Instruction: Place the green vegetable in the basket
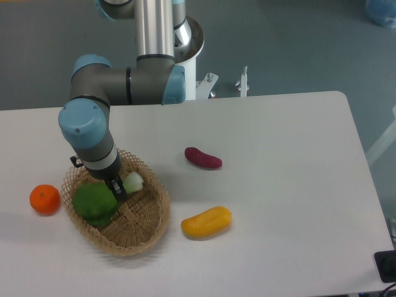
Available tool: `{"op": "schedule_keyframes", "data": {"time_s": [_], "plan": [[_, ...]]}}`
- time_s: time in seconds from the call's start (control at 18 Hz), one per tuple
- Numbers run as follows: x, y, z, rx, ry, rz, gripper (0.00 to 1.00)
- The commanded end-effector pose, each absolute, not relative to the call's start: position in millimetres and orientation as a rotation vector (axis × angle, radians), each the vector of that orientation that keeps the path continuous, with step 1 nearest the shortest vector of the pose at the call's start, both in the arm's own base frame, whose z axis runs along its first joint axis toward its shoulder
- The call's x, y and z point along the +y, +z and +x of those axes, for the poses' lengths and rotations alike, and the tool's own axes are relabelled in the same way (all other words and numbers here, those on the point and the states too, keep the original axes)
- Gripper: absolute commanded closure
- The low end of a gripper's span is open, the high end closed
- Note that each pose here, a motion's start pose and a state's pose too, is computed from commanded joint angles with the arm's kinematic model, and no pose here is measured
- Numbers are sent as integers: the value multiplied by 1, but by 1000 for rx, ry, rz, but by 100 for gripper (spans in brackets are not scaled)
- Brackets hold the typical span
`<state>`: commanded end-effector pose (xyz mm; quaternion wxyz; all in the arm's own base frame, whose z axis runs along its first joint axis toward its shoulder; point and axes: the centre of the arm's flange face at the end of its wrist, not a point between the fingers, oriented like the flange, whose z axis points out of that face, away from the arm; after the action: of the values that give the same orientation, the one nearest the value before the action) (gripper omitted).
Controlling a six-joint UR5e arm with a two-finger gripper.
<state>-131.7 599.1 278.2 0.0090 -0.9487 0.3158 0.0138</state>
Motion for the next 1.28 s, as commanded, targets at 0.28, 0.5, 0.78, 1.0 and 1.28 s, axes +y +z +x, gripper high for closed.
{"op": "schedule_keyframes", "data": {"time_s": [0.28,0.5,0.78,1.0,1.28], "plan": [[603,294,-167,921,107,-2949,0],[599,305,-232,807,149,-2966,0],[590,332,-328,723,222,-2945,0],[580,338,-381,676,256,-2948,0],[560,335,-442,623,276,-2962,0]]}}
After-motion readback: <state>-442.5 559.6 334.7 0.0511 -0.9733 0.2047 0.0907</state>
